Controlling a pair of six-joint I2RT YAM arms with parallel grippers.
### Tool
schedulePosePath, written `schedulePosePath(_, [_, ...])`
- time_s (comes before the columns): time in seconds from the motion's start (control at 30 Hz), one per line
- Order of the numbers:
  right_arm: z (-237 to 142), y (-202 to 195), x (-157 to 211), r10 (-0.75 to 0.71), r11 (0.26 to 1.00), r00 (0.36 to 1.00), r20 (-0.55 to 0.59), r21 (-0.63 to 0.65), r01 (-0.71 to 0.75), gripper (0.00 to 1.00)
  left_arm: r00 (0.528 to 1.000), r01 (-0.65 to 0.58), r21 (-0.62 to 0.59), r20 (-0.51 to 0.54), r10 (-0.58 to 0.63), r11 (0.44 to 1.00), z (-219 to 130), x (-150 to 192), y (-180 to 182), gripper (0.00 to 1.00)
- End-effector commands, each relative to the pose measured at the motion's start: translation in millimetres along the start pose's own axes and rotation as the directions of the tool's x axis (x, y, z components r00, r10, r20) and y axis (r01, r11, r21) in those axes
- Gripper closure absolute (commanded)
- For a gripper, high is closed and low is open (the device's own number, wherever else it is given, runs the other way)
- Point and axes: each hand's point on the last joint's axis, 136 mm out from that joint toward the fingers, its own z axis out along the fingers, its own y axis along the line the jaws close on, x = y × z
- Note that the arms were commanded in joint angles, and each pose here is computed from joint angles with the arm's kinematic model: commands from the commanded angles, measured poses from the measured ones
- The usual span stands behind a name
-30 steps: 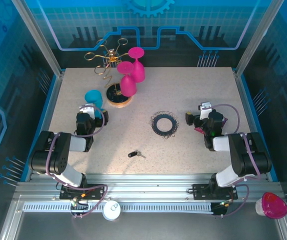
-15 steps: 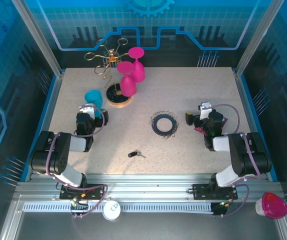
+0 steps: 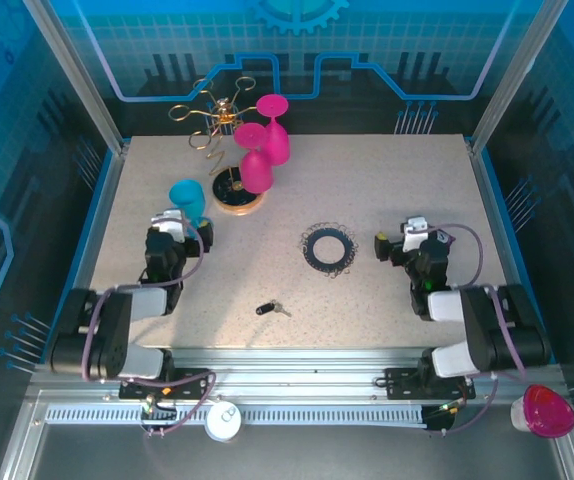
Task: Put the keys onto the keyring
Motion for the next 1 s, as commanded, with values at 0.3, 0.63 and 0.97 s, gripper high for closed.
schedulePosePath(0.3, [-62.8, -0.3, -31.5, 0.403, 0.914, 0.872, -0.276, 0.073, -0.399, 0.00, 0.991, 0.131, 0.100, -0.018, -0.130, 0.986, -57.5, -49.5, -18.5, 0.01])
schedulePosePath(0.63, [-74.7, 74.4, -6.4, 0.415, 0.858, 0.675, -0.610, 0.016, -0.513, 0.29, 0.861, 0.419, 0.155, -0.379, -0.338, 0.894, -81.8, -19.8, -69.8, 0.01])
schedulePosePath(0.97, [-65.8, 111.7, 12.4, 0.369, 0.899, 0.488, -0.791, 0.170, -0.404, 0.51, 0.778, 0.399, 0.255, -0.602, -0.178, 0.881, -107.7, 17.1, -159.8, 0.01])
